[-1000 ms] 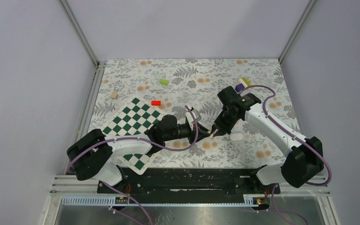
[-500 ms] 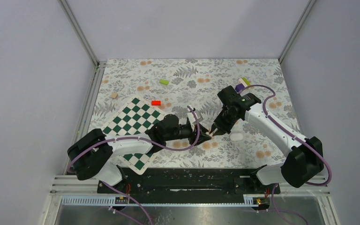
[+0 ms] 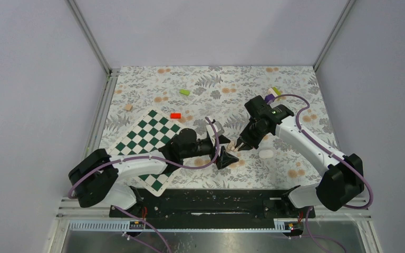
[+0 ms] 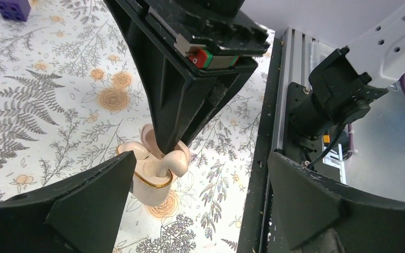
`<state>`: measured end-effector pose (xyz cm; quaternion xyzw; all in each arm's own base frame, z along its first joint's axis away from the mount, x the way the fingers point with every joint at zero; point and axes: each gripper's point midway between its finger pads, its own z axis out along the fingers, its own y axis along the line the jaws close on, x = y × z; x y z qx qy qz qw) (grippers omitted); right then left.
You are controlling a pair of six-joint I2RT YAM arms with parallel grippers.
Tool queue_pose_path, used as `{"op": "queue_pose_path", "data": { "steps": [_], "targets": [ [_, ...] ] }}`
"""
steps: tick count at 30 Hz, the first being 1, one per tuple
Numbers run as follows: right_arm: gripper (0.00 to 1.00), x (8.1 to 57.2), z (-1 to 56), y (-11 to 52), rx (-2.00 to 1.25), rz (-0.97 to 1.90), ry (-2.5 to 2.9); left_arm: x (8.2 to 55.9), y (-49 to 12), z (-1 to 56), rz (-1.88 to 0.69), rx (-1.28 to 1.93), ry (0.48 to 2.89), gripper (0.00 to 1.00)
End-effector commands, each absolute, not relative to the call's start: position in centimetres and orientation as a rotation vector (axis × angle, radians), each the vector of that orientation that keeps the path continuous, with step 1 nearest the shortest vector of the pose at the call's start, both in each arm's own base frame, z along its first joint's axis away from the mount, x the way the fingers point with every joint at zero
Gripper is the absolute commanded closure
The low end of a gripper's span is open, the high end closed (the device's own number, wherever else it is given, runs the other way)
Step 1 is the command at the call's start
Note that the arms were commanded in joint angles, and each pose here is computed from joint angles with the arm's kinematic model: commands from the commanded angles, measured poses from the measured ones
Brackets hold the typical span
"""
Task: Insert the wireless bluetooth earbuds into the charging case
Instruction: Insert the right earbud into the right side groove of the charging case, then place the charging case with the earbuds at the center of the board.
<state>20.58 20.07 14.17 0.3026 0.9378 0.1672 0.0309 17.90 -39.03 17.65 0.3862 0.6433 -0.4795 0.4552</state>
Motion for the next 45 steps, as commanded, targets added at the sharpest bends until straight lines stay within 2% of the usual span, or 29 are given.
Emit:
{"op": "queue_pose_path", "data": {
  "steps": [1, 11, 17, 23, 25, 30, 32, 33, 34, 35, 36, 38, 45],
  "targets": [
    [1.00, 21.3, 15.3, 20.1, 0.929, 0.556, 2.845, 18.5, -38.1, 21.3, -1.193, 0.871, 1.501, 0.01],
    [1.00, 21.1, 14.9, 20.2, 0.929, 0.559, 2.853, 20.1, -36.2, 23.8, -1.245, 0.700, 1.530, 0.01],
    [1.00, 21.0, 15.0, 20.1, 0.928, 0.562, 2.848, 22.6, -34.9, 21.1, -1.227, 0.528, 1.776, 0.03],
    [1.00, 20.9, 15.1, 20.1, 0.929, 0.566, 2.845, 20.1, -35.9, 19.4, -1.294, 0.735, 1.900, 0.51],
    [1.00, 20.9, 15.1, 20.0, 0.928, 0.567, 2.845, 19.7, -35.8, 19.3, -1.301, 0.755, 1.909, 0.56],
    [1.00, 20.7, 15.0, 20.0, 0.930, 0.568, 2.847, 18.8, -35.0, 20.0, -1.250, 0.803, 1.884, 0.57],
    [1.00, 20.7, 14.9, 20.0, 0.933, 0.573, 2.845, 18.5, -34.9, 20.1, -1.205, 0.840, 1.882, 0.56],
    [1.00, 20.8, 15.0, 20.1, 0.935, 0.579, 2.844, 18.3, -34.9, 20.1, -1.173, 0.867, 1.875, 0.53],
    [1.00, 20.8, 15.0, 20.2, 0.934, 0.584, 2.844, 18.2, -35.0, 20.2, -1.145, 0.889, 1.871, 0.45],
    [1.00, 20.8, 15.0, 20.2, 0.935, 0.588, 2.844, 18.1, -35.2, 20.3, -1.109, 0.905, 1.868, 0.28],
    [1.00, 20.8, 15.1, 20.2, 0.933, 0.590, 2.844, 17.8, -35.4, 20.3, -1.083, 0.920, 1.863, 0.05],
    [1.00, 20.9, 15.1, 20.3, 0.934, 0.598, 2.842, 18.1, -35.6, 20.4, -1.039, 0.903, 1.857, 0.01],
    [1.00, 20.9, 15.4, 20.4, 0.942, 0.609, 2.830, 20.0, -35.6, 21.1, -0.994, 0.773, 1.815, 0.01]
  ]
}}
